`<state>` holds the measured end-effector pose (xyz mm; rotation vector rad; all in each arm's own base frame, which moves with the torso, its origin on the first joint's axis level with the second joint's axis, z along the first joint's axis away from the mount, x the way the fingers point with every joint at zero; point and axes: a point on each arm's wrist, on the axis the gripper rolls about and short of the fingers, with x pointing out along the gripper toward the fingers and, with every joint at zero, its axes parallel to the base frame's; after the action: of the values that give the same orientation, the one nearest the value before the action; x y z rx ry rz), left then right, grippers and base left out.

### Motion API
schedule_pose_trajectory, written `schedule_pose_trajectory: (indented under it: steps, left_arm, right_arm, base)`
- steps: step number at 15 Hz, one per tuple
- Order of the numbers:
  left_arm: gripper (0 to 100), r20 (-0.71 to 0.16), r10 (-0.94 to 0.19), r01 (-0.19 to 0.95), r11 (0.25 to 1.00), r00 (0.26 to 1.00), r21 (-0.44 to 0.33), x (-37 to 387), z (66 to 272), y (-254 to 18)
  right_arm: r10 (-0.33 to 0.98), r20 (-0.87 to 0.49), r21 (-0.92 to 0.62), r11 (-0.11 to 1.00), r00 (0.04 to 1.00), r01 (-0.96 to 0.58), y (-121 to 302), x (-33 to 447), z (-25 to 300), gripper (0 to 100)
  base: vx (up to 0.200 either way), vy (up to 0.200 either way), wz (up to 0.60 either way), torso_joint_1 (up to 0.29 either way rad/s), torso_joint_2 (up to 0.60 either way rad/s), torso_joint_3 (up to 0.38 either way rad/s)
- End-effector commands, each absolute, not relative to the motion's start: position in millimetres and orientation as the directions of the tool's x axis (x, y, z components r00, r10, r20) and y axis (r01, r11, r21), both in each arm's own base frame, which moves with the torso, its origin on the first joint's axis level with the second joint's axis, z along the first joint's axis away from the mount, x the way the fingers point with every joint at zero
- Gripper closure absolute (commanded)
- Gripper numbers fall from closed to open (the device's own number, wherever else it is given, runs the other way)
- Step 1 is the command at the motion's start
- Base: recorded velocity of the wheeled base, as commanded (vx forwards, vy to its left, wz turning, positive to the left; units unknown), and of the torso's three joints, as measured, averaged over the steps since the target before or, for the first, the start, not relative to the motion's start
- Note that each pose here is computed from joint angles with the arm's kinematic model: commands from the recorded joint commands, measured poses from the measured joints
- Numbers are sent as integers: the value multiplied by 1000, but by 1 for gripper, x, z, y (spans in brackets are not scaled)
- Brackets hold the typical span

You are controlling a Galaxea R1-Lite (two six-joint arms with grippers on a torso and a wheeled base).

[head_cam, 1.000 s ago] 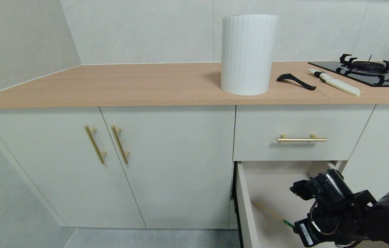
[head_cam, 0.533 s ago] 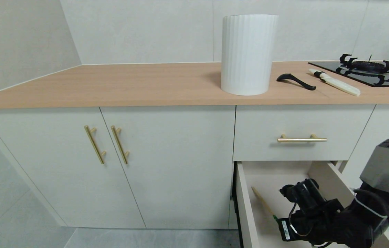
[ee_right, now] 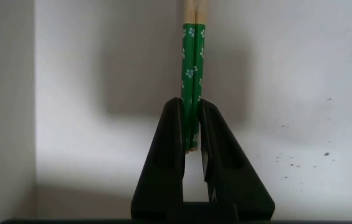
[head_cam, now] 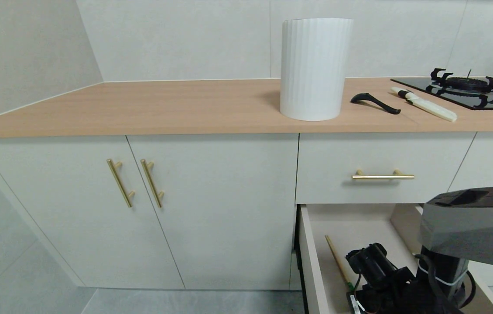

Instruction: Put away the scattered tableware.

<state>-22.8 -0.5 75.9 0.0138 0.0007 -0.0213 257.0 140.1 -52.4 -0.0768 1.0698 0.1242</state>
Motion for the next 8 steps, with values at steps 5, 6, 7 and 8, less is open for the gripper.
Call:
schedule_pose_trajectory:
  steps: [5,6,7,8]
  left_arm:
    - [0,-2,-21,21,1000,1000,14,-23,76,0]
    - [0,0,-21,21,1000,1000,14,-23,76,0]
    - [0,0,-21,21,1000,1000,14,-23,76,0]
    - [0,-2,-21,21,1000,1000,14,-23,76,0]
  right_arm:
    - [62,-880,-5,990,470,-140,141,258,-55,100]
    - [62,-880,-5,990,470,-140,141,258,-55,100]
    - [62,-880,-5,990,470,-140,141,257,-55,100]
    - [62,-880,-5,990,470,-140,141,257,-55,0]
  base:
    - [0,0,0,0,0,0]
    - [0,0,0,0,0,0]
    - [0,0,0,0,0,0]
    - [0,0,0,0,0,0]
